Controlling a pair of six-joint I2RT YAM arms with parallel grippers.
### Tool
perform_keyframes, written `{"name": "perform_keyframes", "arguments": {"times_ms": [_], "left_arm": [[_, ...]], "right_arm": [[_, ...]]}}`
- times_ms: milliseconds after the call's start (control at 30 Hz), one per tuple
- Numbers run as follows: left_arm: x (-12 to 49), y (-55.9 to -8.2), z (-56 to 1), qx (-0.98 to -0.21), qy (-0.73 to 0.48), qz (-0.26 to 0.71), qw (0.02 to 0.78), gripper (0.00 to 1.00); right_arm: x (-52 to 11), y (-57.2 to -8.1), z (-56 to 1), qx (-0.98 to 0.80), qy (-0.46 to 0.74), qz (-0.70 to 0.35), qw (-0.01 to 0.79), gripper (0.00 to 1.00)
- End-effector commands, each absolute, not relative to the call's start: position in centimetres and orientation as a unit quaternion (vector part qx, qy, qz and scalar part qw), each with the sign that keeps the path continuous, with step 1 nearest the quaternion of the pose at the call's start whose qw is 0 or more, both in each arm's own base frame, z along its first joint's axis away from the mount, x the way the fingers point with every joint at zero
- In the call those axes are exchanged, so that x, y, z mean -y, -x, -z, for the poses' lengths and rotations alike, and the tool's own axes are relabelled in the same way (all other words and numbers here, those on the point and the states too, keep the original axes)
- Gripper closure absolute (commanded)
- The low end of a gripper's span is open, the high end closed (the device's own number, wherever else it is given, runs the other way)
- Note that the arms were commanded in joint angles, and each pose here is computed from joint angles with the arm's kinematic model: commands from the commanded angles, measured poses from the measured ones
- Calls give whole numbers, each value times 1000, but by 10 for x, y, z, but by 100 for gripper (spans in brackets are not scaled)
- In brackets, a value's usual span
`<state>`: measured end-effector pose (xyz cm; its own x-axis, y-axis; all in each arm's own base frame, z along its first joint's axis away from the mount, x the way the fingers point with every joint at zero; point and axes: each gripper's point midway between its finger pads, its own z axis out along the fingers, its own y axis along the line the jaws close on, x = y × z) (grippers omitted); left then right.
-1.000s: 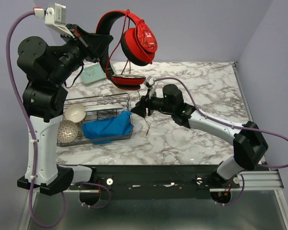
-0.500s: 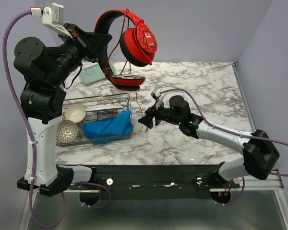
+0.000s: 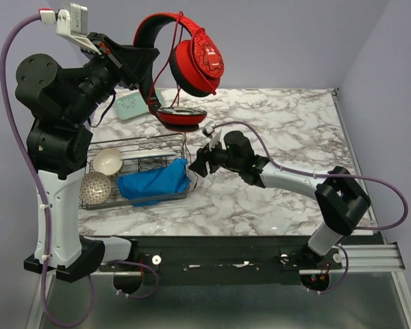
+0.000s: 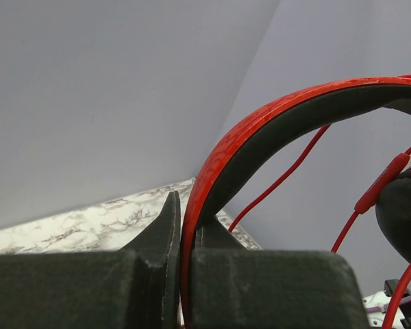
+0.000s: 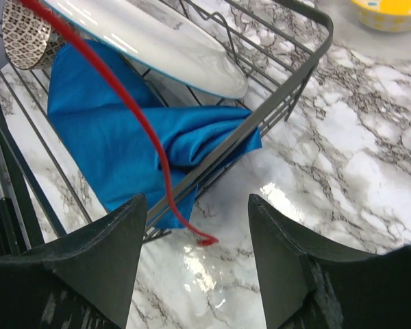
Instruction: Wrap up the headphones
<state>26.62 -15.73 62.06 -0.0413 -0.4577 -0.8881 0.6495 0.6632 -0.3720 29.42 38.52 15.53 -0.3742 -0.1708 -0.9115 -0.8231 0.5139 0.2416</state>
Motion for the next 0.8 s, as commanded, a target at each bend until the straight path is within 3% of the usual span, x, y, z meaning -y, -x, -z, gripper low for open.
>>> {"name": "perform_keyframes", "arguments": {"times_ms": [0, 167, 267, 300, 400, 600, 767], "left_arm": [[156, -248, -640, -575, -85, 420, 697, 100], [155, -248, -639, -575, -84, 418, 698, 100], [155, -251, -638, -579, -77, 420, 695, 100], [155, -253, -636, -581, -75, 420, 693, 100], [148, -260, -633, -589, -46, 409, 696, 100], [115, -304, -620, -609, 61, 385, 691, 100], [64, -357, -609, -603, 153, 314, 717, 100]], "right_arm": [[-409, -304, -173, -727, 335, -386, 458, 33], [-418, -307, -170, -727, 335, -396, 449, 43], [-423, -305, -170, -725, 339, -407, 441, 67], [-424, -302, -170, -723, 341, -413, 437, 82], [-422, -298, -168, -727, 341, -414, 429, 99], [-416, -271, -147, -764, 361, -363, 393, 99], [-437, -208, -168, -737, 470, -308, 376, 99]]}}
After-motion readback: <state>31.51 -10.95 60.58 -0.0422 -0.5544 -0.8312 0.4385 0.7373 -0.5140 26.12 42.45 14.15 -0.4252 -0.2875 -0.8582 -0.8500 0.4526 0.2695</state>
